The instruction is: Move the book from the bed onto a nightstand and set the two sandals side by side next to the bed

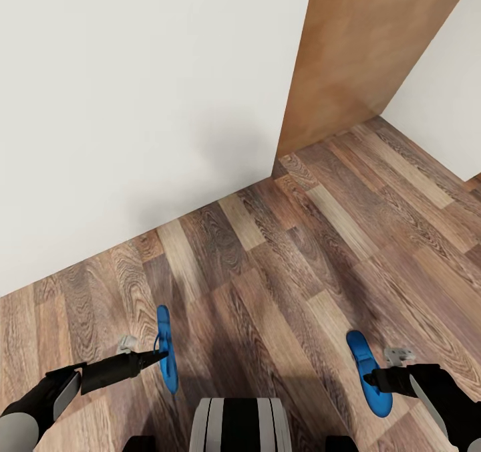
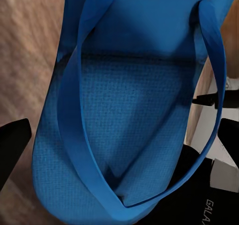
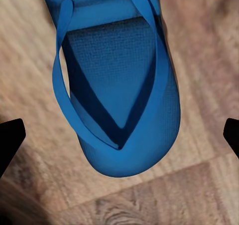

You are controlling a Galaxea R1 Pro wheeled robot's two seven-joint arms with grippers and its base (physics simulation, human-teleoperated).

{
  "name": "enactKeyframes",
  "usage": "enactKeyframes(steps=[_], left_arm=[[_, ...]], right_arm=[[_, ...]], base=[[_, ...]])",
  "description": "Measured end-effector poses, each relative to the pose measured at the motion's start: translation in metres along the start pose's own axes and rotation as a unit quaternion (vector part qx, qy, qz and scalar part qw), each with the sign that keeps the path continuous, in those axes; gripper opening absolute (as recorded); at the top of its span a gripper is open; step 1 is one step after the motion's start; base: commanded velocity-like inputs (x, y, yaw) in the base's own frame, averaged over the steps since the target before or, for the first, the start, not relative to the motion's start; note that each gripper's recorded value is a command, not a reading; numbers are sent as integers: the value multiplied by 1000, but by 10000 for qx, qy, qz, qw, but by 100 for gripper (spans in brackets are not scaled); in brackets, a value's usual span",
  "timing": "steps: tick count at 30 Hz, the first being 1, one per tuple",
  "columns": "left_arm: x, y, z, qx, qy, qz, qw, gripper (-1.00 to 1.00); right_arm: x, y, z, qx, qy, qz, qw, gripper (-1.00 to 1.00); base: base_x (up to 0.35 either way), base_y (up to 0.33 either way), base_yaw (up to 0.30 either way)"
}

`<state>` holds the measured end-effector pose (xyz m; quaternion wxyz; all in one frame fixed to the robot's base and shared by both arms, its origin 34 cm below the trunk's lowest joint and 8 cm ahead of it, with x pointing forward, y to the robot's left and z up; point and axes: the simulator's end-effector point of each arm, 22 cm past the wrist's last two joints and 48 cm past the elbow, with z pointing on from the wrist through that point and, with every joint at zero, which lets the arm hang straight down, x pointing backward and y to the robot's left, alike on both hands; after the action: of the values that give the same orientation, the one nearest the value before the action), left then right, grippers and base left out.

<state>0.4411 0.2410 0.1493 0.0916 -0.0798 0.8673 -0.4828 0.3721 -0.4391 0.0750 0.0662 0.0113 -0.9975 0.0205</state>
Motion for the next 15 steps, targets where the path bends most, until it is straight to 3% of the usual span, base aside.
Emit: enactKeyframes(steps=[15], left_arm=[[-1,-1,1,9,-27,-4,10000,-100]], right_arm=[[-6,5,-1,-19,-75,-52,10000,100]], base=[[0,0,0]])
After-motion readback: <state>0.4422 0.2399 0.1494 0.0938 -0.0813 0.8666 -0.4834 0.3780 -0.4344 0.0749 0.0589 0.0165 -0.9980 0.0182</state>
